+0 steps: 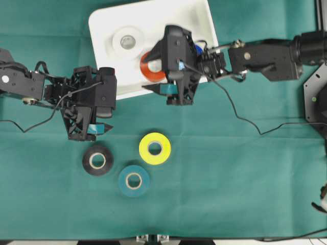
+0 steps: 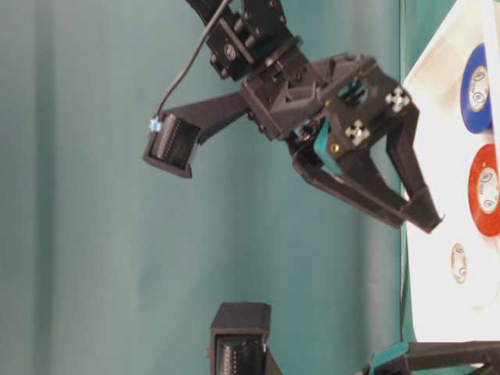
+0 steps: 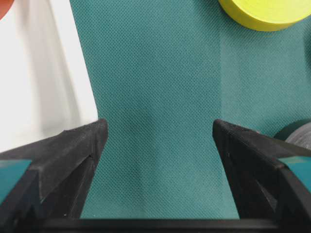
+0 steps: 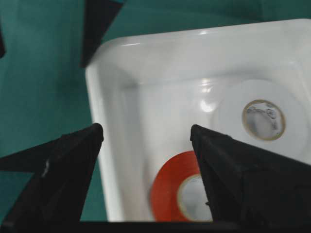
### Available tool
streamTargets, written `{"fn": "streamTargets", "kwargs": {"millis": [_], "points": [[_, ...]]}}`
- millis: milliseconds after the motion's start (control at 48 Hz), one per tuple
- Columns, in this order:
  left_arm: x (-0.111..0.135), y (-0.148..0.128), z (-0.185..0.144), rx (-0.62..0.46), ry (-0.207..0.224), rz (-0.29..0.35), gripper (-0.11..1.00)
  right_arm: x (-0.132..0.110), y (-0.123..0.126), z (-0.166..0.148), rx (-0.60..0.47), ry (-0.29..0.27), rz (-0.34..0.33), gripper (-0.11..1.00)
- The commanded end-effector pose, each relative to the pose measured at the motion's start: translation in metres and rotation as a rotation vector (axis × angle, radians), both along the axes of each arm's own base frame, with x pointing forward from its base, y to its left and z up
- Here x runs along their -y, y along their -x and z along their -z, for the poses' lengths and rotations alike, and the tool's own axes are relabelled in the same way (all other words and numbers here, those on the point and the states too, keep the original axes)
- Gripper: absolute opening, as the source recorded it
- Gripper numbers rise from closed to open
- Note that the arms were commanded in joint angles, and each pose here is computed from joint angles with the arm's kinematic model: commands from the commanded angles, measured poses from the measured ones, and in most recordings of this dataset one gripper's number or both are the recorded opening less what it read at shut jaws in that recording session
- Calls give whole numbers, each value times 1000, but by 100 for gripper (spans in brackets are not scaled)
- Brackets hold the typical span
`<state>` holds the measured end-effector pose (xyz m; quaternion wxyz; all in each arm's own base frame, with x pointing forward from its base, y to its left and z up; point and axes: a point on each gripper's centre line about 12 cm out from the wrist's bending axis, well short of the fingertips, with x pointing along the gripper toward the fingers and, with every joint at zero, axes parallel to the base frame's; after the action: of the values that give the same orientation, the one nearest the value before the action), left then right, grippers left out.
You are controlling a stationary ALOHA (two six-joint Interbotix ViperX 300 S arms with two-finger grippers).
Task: Put the tape alternately from left to right into the white case.
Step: 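Release the white roll and withdraw the right gripper from the tray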
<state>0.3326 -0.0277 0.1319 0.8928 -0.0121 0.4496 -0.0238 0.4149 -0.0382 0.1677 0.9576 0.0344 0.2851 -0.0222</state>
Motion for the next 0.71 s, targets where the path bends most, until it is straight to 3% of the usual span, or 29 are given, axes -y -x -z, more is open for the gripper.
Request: {"fn": "streamTargets", "kwargs": {"millis": [0, 687], "points": [[0, -3, -10, 37, 4, -1, 66, -10, 0, -13, 37, 1, -27, 81], [0, 1, -7, 29, 3, 0, 66, -39, 30, 22, -73, -9, -92, 81]]}}
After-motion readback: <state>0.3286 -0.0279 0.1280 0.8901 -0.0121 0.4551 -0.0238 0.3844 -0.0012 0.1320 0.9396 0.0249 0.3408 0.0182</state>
